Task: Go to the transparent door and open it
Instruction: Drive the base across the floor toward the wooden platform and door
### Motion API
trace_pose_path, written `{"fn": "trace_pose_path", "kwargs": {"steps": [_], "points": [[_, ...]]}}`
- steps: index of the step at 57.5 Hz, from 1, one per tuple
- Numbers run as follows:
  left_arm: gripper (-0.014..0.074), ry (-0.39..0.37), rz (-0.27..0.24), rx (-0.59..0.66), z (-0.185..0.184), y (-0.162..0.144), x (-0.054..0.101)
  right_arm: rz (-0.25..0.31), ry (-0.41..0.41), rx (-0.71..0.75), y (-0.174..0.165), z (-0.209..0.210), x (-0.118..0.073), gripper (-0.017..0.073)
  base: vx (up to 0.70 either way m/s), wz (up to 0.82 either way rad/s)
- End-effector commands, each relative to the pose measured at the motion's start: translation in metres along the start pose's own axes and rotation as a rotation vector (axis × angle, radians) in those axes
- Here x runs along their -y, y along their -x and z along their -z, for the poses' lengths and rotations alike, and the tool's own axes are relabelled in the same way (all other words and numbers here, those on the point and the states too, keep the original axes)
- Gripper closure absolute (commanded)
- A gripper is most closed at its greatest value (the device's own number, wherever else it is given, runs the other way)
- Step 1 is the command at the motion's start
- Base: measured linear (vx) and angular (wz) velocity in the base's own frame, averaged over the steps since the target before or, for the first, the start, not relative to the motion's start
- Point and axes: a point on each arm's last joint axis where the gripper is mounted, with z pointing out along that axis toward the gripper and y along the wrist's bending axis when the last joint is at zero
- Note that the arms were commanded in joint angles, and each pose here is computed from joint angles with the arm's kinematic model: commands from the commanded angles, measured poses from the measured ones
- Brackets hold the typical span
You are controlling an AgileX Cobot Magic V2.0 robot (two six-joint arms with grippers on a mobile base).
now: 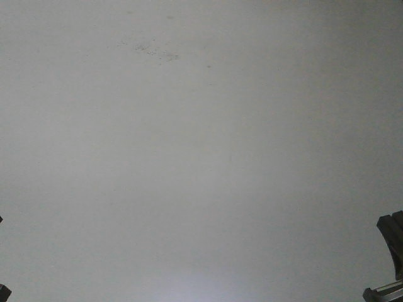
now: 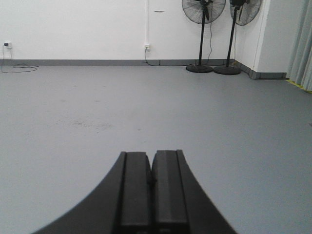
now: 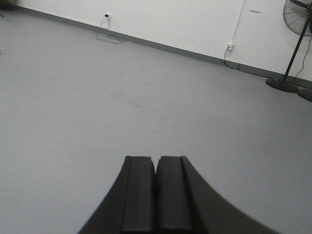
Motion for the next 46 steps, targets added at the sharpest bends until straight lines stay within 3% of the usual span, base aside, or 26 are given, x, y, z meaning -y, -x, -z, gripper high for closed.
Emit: {"fn": "trace_pose_path", "kwargs": {"steps": [1,46], "points": [[0.0594,-0.024,0.007,0.065,-0.0006,-0.0016,0.0016,0.01,-0.022,0.081,0.0036,0.0002,0.0011,0.0559,0.06,0.13],[0.0594,-0.024,0.007,0.065,-0.0006,-0.0016,0.0016,0.01,-0.022,0.081,0.0036,0.0002,0.0011,0.0559,0.22,0.04]]}}
